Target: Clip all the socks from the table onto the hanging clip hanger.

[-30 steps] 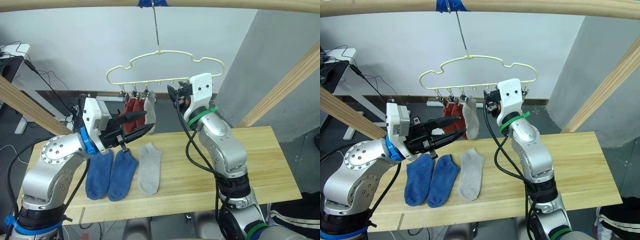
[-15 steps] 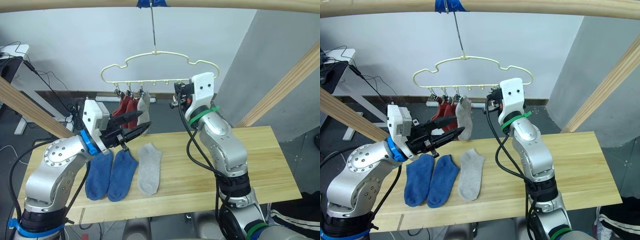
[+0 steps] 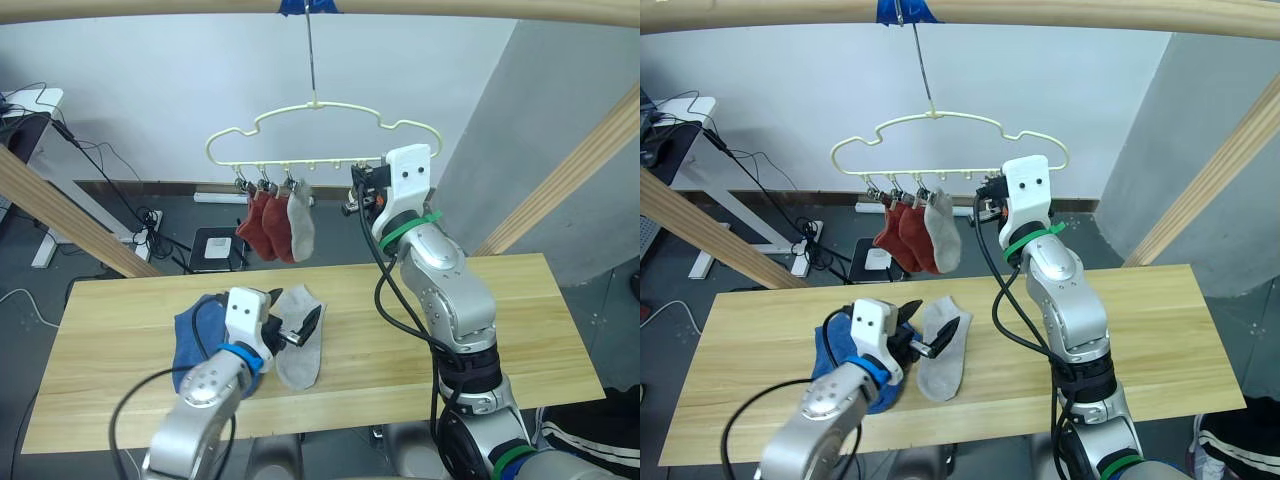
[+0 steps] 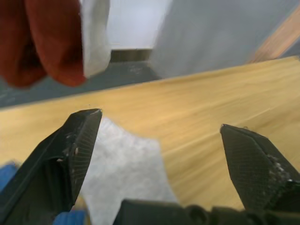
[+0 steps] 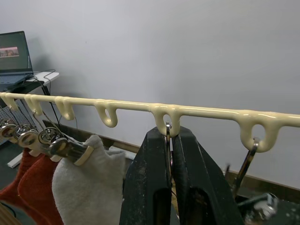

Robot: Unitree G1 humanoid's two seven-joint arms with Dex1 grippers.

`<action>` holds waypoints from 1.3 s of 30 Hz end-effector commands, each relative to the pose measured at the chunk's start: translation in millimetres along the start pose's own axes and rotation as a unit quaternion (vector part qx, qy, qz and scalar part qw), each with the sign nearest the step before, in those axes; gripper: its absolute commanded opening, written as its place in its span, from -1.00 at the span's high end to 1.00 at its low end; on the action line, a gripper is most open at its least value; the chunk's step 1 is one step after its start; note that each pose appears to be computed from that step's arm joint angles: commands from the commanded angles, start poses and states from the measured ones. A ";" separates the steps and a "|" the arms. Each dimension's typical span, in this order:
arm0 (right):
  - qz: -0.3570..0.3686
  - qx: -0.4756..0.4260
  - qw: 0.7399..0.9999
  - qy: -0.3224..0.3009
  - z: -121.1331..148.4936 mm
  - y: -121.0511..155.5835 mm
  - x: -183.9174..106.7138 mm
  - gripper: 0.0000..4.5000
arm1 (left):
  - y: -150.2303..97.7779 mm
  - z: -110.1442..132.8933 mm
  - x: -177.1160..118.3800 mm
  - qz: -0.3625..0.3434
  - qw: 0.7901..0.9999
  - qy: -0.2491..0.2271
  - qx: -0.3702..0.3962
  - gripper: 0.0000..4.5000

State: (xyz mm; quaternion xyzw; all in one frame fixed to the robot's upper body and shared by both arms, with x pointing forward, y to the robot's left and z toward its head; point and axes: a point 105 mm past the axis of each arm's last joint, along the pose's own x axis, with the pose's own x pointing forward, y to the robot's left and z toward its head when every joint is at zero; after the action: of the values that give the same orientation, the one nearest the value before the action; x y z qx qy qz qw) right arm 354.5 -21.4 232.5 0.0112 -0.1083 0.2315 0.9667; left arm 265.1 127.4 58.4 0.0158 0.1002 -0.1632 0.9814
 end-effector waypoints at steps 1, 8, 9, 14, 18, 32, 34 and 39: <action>0.015 -0.002 0.999 -0.031 17.6 7.4 -4.7 1.00 | 4.9 -12.4 -1.2 0.051 0.999 0.017 -0.011 -0.98; 0.017 -0.003 1.000 -0.026 17.1 7.3 -7.7 1.00 | -3.7 -30.0 14.6 0.065 0.996 0.054 -0.037 -0.98; 0.017 -0.003 1.000 -0.026 17.2 7.5 -7.9 1.00 | -4.7 -30.7 16.5 0.067 0.995 0.057 -0.040 -0.98; 0.018 -0.003 1.000 -0.023 15.9 8.8 -9.1 1.00 | -13.0 -27.7 26.6 0.053 0.997 0.052 -0.035 -0.98; 0.019 -0.002 1.000 -0.021 15.2 10.0 -9.5 1.00 | -12.3 -37.9 30.2 0.060 0.994 0.084 -0.047 -0.98; 0.011 0.003 1.000 -0.017 15.4 7.8 -9.7 1.00 | -12.8 -50.9 33.0 0.058 0.988 0.139 -0.036 -0.81; 0.010 0.003 1.000 -0.017 15.5 7.6 -9.8 1.00 | -12.1 -50.1 32.8 0.059 0.988 0.138 -0.038 -0.62; 0.010 0.009 1.000 -0.016 15.1 8.2 -10.0 1.00 | -5.3 -52.7 31.4 0.070 0.986 0.147 -0.029 -0.21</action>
State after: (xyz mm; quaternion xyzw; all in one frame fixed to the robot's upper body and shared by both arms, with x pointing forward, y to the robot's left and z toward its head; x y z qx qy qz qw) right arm 348.0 -20.5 229.3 0.0095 -0.0908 0.2346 0.9678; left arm 286.9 114.2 6.7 0.0137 0.2322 -0.0876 0.9686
